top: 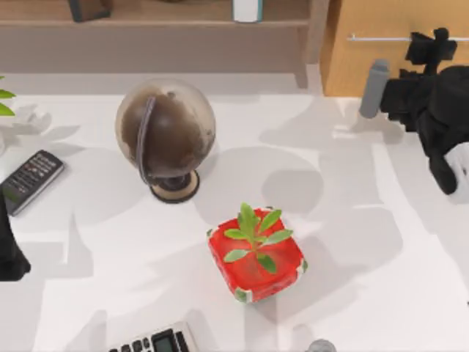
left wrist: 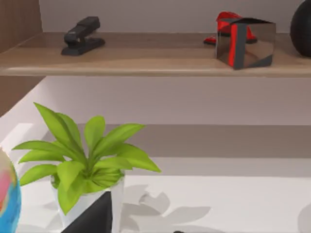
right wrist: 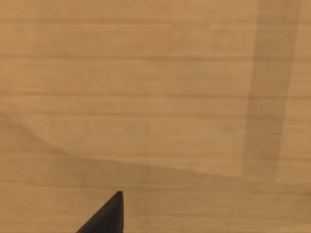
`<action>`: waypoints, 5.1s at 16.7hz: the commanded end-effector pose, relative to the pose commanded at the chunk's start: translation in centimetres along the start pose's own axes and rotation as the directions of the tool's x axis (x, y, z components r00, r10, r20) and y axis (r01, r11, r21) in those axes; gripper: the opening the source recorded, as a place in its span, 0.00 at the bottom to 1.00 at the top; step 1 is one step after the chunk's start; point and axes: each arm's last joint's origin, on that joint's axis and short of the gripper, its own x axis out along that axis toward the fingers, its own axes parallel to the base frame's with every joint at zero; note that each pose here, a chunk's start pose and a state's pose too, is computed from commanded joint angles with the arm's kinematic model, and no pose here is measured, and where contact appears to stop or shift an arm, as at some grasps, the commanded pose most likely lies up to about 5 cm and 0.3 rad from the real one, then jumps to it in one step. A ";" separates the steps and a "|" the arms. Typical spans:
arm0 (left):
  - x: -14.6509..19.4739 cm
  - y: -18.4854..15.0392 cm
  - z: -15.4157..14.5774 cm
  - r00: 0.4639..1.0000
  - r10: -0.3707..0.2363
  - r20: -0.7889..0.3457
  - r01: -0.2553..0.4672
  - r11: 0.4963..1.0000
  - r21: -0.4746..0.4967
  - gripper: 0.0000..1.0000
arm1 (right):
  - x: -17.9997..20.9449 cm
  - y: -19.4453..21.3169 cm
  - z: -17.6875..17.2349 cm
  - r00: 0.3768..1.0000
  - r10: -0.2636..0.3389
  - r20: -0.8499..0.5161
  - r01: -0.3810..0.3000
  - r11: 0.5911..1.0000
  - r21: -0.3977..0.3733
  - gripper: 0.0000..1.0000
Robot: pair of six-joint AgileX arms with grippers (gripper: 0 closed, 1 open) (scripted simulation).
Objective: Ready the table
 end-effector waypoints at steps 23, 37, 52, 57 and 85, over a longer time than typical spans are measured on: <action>0.0 0.0 0.0 1.000 0.000 0.000 0.000 1.000 0.000 1.00 | -4.0 0.0 0.5 1.000 -0.010 0.006 0.009 1.000 0.013 1.00; 0.0 0.0 0.0 1.000 0.000 0.000 0.000 1.000 0.000 1.00 | -5.9 -8.4 19.5 0.979 -0.153 0.136 -0.030 0.548 0.836 1.00; 0.0 0.0 0.0 1.000 0.000 0.000 0.000 1.000 0.000 1.00 | -2.3 -12.8 24.4 0.997 -0.075 -0.009 0.010 0.016 1.000 1.00; 0.0 0.0 0.0 1.000 0.000 0.000 0.000 1.000 0.000 1.00 | -3.0 -11.7 25.4 0.997 -0.075 -0.009 0.010 0.016 1.000 1.00; 0.0 0.0 0.0 1.000 0.000 0.000 0.000 1.000 0.000 1.00 | -0.3 -12.9 24.4 0.997 -0.075 -0.009 0.010 0.016 1.000 0.00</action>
